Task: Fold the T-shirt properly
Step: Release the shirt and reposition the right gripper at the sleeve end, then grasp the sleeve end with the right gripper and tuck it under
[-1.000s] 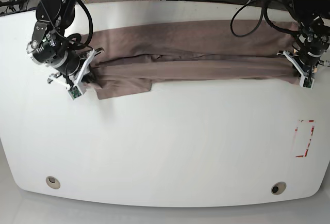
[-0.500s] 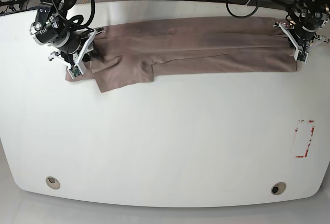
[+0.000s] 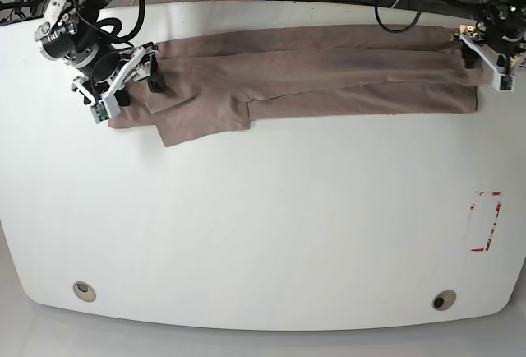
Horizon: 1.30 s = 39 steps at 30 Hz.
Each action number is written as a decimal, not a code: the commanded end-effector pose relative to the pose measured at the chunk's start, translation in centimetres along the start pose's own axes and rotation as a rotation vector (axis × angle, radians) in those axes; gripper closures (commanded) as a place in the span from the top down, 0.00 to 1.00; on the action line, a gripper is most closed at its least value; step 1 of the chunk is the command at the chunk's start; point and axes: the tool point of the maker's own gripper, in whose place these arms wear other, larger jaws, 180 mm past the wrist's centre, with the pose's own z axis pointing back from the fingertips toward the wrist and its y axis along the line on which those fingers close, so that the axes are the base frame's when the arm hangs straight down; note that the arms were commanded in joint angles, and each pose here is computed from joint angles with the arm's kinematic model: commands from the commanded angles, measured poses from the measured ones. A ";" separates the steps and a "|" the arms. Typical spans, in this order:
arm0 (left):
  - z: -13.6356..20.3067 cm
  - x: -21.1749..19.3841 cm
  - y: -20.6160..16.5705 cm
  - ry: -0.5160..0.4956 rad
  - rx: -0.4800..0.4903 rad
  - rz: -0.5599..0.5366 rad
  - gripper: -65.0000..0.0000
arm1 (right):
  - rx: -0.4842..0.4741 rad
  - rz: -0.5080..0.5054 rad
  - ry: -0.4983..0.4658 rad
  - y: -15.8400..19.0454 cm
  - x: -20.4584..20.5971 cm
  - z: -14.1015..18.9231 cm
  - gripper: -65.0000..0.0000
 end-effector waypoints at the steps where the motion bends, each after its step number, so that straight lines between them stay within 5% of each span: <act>1: 1.3 1.3 2.5 -0.044 0.040 0.048 0.60 | 0.053 -0.012 -0.063 0.7 1.3 0.1 0.63; 13: -2.0 -1.1 2.5 -0.025 -0.109 0.261 0.61 | 0.215 -0.070 -0.018 4.0 0.1 -3.6 0.35; 21: -3.0 -1.4 1.8 -0.016 -0.138 0.294 0.61 | 0.171 -0.100 0.044 0.1 -1.3 -4.6 0.35; 30: -3.1 -0.9 2.1 -0.025 -0.134 0.291 0.61 | 0.008 -0.048 0.023 -5.2 -0.7 -0.9 0.35; 36: -3.1 -0.7 2.1 -0.030 -0.133 0.289 0.61 | -0.016 -0.002 -0.015 -5.6 2.5 -0.6 0.37; 39: -3.1 -0.8 2.0 -0.029 -0.135 0.289 0.61 | 0.014 -0.027 -0.043 -4.9 3.7 -1.8 0.47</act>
